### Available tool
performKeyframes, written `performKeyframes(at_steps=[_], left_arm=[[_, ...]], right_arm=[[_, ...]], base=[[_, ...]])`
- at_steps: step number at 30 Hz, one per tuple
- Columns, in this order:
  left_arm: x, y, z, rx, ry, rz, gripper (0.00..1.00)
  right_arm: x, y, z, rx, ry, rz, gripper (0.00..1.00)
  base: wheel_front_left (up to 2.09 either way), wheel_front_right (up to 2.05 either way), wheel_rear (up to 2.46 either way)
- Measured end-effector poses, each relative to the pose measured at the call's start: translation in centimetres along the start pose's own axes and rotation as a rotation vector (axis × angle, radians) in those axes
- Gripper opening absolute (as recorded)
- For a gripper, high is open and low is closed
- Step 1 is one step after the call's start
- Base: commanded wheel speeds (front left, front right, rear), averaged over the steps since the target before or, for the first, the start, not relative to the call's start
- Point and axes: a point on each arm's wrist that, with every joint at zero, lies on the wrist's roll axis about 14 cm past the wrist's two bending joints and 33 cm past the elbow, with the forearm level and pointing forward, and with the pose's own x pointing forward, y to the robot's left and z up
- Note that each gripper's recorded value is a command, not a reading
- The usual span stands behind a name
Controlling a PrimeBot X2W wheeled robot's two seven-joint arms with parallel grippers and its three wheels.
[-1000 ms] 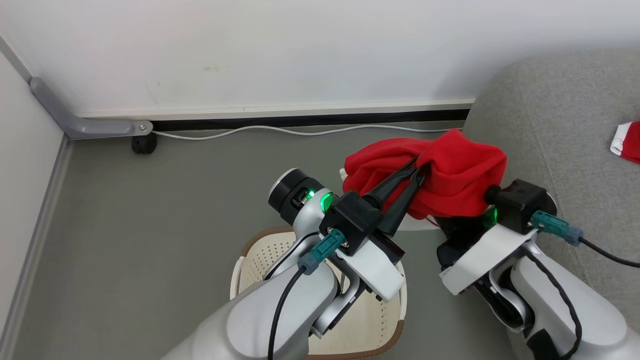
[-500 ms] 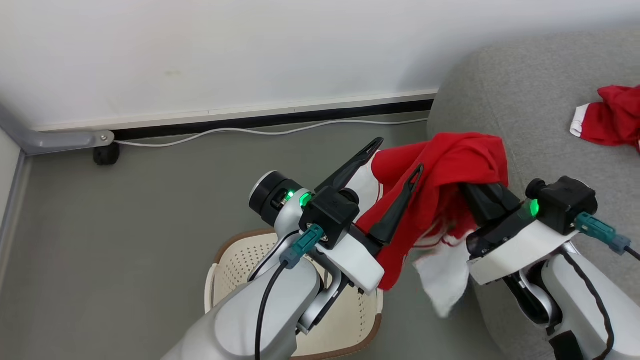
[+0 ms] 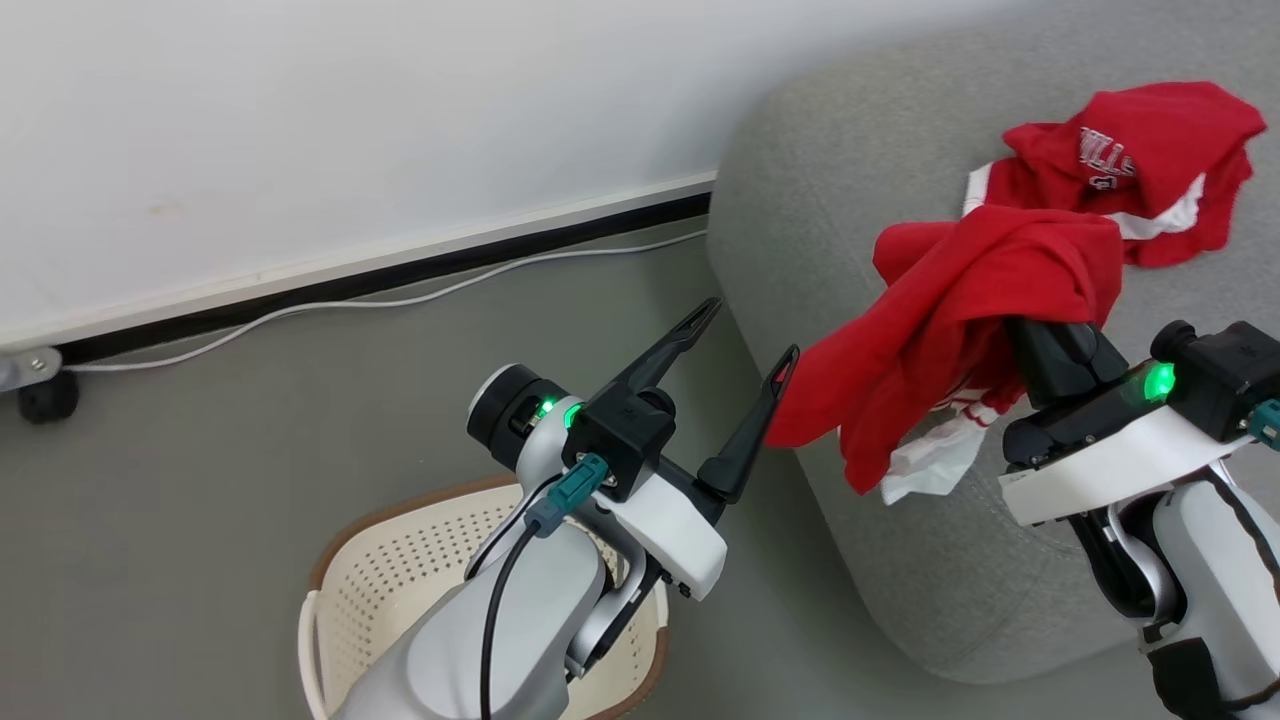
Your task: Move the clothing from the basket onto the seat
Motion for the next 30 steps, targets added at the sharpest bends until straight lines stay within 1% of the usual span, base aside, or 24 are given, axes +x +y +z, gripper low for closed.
performKeyframes(at_steps=[9,20,27,30], left_arm=[[1.7,-3.7,-1.1,-0.052,0.009,-0.117,1.0],[3.2,-6.9,-2.1,-0.097,0.014,-0.209,1.0],[3.4,-6.9,-3.3,-0.128,0.029,-0.218,1.0],[3.4,-6.8,-4.1,-0.139,0.04,-0.223,1.0]], right_arm=[[-3.9,-4.3,2.6,-0.059,-0.029,-0.145,0.0],[-7.7,-8.2,5.0,-0.117,-0.057,-0.291,0.0],[-8.0,-10.0,5.6,-0.144,-0.061,-0.339,0.0],[-7.6,-11.4,6.5,-0.189,-0.069,-0.361,0.0]], base=[[0.0,0.0,0.0],[0.0,0.0,0.0],[0.0,0.0,0.0],[0.0,0.0,0.0]])
